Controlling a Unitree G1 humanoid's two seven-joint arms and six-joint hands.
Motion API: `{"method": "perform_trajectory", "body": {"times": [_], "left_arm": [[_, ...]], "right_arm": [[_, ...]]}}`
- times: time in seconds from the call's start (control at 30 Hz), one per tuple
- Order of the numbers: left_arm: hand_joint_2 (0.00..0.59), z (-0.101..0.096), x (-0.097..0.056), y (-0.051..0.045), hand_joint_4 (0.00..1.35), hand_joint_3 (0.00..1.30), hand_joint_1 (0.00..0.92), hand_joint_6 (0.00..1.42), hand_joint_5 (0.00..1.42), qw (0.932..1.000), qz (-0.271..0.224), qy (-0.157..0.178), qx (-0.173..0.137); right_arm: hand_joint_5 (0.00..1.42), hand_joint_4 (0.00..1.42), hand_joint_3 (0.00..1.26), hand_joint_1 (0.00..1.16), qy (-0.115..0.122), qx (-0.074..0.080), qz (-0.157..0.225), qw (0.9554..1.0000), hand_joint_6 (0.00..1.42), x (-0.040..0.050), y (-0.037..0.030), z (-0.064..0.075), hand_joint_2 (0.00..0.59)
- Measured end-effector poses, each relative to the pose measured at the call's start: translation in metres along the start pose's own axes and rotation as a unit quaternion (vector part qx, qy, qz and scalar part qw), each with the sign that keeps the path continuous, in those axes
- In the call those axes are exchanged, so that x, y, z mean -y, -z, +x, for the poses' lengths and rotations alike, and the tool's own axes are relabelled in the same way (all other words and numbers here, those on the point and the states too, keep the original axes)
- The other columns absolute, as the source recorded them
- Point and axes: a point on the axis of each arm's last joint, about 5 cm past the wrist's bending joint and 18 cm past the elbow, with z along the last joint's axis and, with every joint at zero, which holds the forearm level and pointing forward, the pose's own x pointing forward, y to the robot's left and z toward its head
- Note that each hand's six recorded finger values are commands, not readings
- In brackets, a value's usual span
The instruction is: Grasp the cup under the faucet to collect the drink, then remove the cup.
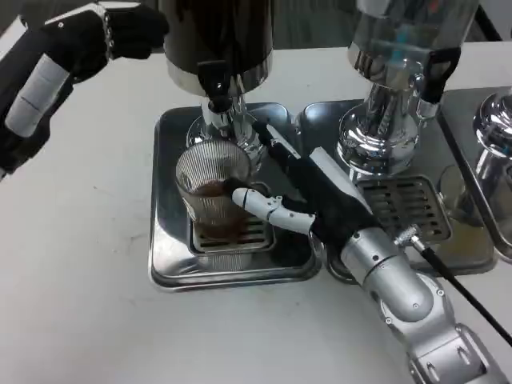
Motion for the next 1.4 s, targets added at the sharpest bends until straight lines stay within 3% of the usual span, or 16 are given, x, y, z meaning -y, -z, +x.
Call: {"method": "perform_trajectory", "body": {"times": [0.5, 0.9, 1.0, 1.13, 1.4], "left_arm": [[0.132, -0.039, -0.001, 0.0096, 0.35, 0.44, 0.0, 0.3, 0.31, 0.9974, -0.022, -0.047, -0.051], [0.141, -0.046, -0.001, 0.0113, 0.38, 0.47, 0.0, 0.31, 0.32, 0.9962, -0.026, -0.052, -0.065], [0.141, -0.047, -0.001, 0.0119, 0.39, 0.48, 0.0, 0.31, 0.32, 0.9959, -0.028, -0.052, -0.068], [0.142, -0.05, 0.0, 0.0129, 0.39, 0.49, 0.0, 0.31, 0.32, 0.9953, -0.03, -0.053, -0.075], [0.144, -0.052, -0.002, 0.0117, 0.4, 0.5, 0.0, 0.31, 0.33, 0.995, -0.026, -0.055, -0.079]], "right_arm": [[0.0, 0.0, 0.0, 0.39, -0.013, 0.002, 0.004, 0.9999, 0.0, -0.0017, 0.0055, 0.004, 0.226], [0.0, 0.0, 0.0, 0.38, -0.04, 0.003, -0.003, 0.9992, 0.0, -0.0024, 0.0103, 0.009, 0.204], [0.0, 0.0, 0.0, 0.4, -0.045, 0.0, -0.005, 0.999, 0.0, -0.0035, 0.0123, 0.01, 0.204], [0.0, 0.0, 0.0, 0.52, -0.05, 0.0, -0.012, 0.9987, 0.0, -0.0037, 0.0127, 0.012, 0.207], [0.0, 0.0, 0.0, 0.59, -0.056, 0.001, -0.034, 0.9978, 0.01, -0.0049, 0.0118, 0.014, 0.205]]}}
